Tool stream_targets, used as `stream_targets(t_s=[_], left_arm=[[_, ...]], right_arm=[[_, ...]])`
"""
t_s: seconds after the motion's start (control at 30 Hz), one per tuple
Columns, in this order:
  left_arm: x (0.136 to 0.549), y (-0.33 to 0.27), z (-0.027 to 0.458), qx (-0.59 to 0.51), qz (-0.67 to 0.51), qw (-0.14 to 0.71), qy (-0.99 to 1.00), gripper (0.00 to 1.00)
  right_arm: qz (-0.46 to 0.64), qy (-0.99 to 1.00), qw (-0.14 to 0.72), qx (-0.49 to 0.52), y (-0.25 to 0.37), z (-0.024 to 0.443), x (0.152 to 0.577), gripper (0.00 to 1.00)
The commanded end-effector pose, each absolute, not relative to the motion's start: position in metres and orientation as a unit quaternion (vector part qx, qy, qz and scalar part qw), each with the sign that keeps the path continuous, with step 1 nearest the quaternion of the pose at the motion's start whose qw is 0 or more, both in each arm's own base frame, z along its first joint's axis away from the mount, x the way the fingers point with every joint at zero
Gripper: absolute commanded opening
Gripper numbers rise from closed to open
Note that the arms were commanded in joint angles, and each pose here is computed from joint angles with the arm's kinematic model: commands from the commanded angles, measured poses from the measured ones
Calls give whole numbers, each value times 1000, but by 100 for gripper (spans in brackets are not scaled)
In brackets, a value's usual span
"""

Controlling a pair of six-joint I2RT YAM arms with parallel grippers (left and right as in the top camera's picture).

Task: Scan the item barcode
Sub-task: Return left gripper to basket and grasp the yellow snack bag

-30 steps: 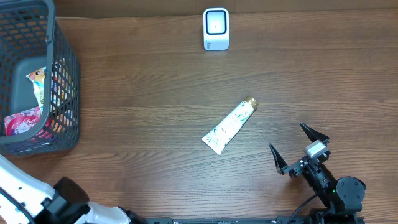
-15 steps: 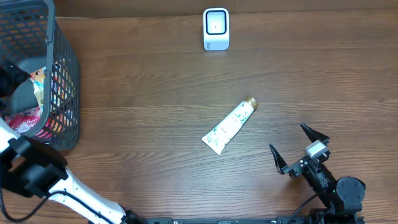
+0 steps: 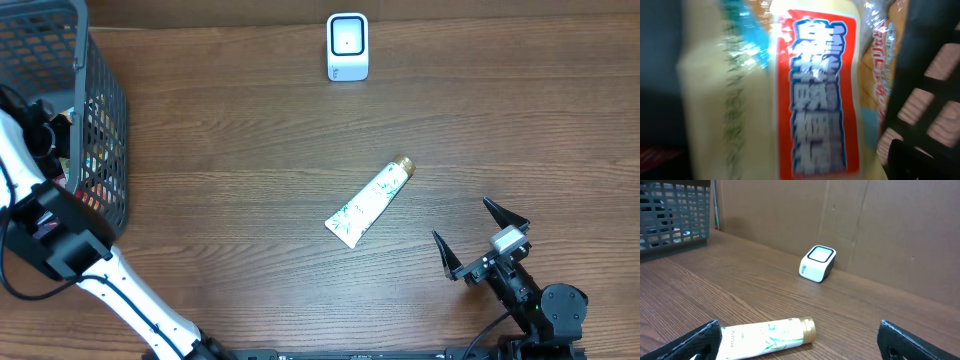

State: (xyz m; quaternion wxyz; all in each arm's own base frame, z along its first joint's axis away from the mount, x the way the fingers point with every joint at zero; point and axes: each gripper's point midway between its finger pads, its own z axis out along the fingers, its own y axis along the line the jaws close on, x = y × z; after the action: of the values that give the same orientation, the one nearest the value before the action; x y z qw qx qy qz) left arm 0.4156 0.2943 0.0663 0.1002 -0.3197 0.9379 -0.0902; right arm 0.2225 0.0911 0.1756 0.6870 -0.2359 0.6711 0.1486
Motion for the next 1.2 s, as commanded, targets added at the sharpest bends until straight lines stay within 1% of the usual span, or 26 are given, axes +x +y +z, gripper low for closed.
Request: stream_targets(t_s=[0.0, 0.17, 0.2, 0.23, 0.33, 0.37, 0.43, 0.47, 0.53, 0.67, 0.8, 1.0, 1.17], left_arm=[[415, 293, 45, -309, -100, 86, 942, 100], [420, 298, 46, -308, -96, 99, 941, 100], [420, 298, 45, -308, -96, 98, 941, 98], [420, 298, 45, -309, -96, 98, 941, 89], [419, 298, 45, -309, -97, 97, 941, 54], [419, 297, 45, -310, -97, 97, 941, 45], [419, 297, 44, -315, -98, 94, 939, 35], [418, 296, 44, -317, -99, 93, 939, 27], [415, 295, 44, -318, -101, 87, 939, 4], [411, 294, 52, -331, -104, 79, 934, 4], [410, 299, 86, -365, -100, 96, 921, 4], [412, 305, 181, -405, -79, 175, 894, 4], [398, 287, 272, -416, -71, 258, 869, 4]], right_arm=[[152, 674, 684, -232, 91, 172, 223, 100], [152, 674, 684, -232, 91, 172, 223, 100], [152, 674, 684, -232, 91, 172, 223, 100], [152, 674, 684, -232, 91, 172, 223, 100], [152, 674, 684, -232, 91, 172, 223, 100], [152, 674, 684, -232, 91, 172, 223, 100], [152, 674, 684, -232, 91, 172, 223, 100], [152, 674, 684, -232, 91, 172, 223, 100], [152, 674, 684, -232, 91, 172, 223, 100], [152, 674, 684, -232, 91, 172, 223, 100], [152, 674, 684, -232, 91, 172, 223, 100], [152, 674, 684, -232, 91, 172, 223, 100], [152, 674, 684, -232, 91, 172, 223, 100]])
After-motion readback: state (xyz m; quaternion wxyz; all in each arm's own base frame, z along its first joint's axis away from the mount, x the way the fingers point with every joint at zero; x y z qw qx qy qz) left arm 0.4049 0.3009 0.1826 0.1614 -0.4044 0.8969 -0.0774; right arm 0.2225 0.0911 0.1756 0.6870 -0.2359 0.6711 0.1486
